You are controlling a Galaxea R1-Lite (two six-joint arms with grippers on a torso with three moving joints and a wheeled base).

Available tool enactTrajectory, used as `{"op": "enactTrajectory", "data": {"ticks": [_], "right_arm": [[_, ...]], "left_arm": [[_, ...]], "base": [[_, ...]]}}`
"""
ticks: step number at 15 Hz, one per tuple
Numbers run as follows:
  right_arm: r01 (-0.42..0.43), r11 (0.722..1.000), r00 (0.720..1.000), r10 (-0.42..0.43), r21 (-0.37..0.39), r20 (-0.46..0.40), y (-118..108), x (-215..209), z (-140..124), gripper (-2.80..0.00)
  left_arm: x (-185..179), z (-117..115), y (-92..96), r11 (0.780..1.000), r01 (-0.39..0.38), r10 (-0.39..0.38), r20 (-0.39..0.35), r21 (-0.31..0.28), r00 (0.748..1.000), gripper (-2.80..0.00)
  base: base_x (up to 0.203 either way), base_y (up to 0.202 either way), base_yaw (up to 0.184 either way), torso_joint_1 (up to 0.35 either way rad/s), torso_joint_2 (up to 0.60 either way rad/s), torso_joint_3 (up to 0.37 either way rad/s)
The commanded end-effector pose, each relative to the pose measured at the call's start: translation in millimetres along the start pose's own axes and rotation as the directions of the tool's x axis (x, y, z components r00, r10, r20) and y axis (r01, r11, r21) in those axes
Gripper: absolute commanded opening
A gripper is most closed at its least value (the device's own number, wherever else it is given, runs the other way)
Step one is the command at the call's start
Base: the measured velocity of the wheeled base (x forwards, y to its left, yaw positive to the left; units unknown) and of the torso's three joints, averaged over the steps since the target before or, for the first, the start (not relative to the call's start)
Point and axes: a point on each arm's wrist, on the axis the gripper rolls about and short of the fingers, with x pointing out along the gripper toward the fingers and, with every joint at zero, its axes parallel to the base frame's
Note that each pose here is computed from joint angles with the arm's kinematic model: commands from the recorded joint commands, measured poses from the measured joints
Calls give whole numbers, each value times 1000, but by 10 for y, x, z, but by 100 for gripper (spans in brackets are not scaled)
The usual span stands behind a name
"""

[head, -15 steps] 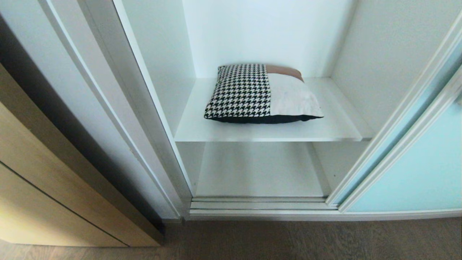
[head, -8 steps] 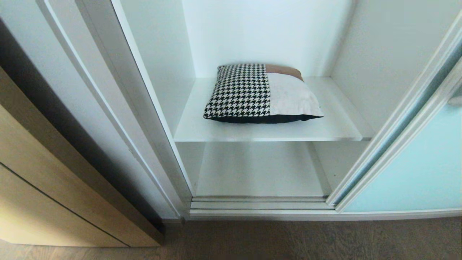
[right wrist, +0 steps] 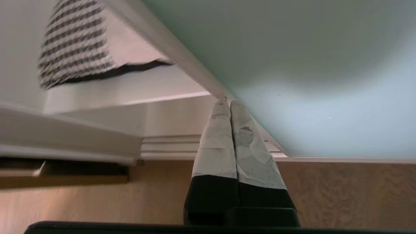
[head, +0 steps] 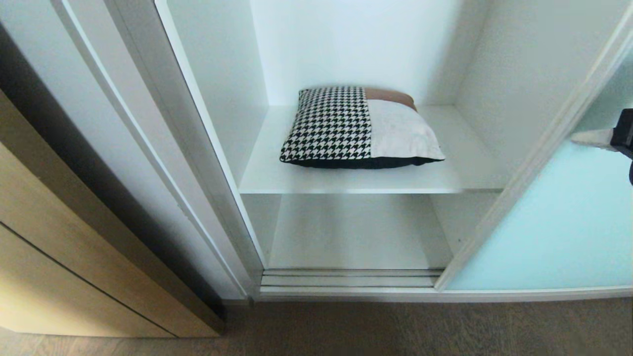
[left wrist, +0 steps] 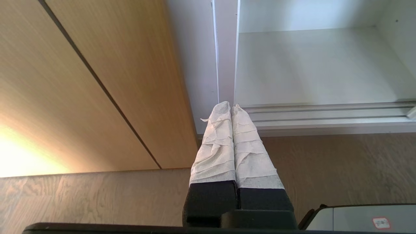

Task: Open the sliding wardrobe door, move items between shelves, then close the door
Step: Close the door

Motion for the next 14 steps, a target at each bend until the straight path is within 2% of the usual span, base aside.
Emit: {"op": "enactTrajectory", "data": {"ticks": [1,4,8,9,12,14], "right_arm": [[-57,998,998,57,-31,-11,278,11,-54,-280],[-127,990,991,124,-67,-54,662,107,-202,-280],[-257,961,962,245,-104,-121,1129,93,-425,-280],[-264,958,961,251,-114,-117,1213,42,-449,-280],[-276,950,961,270,-149,-55,1296,-330,-425,-280],[-252,956,968,250,-151,-34,1288,-372,-421,-280]], "left_arm": [[2,-5,0,1000,0,0,-4,0,1000,-280],[2,-5,-1,1000,-1,1,-4,0,1000,-280],[2,-5,0,1000,-1,1,-3,0,1000,-280],[2,-5,0,1000,0,0,-4,1,1000,-280],[2,-5,0,1000,-1,1,-4,0,1000,-280],[2,-5,0,1000,1,-1,-4,0,1000,-280]], "base": [[0,0,0,0,0,0],[0,0,0,0,0,0],[0,0,0,0,0,0],[0,0,0,0,0,0],[0,0,0,0,0,0],[0,0,0,0,0,0]]}}
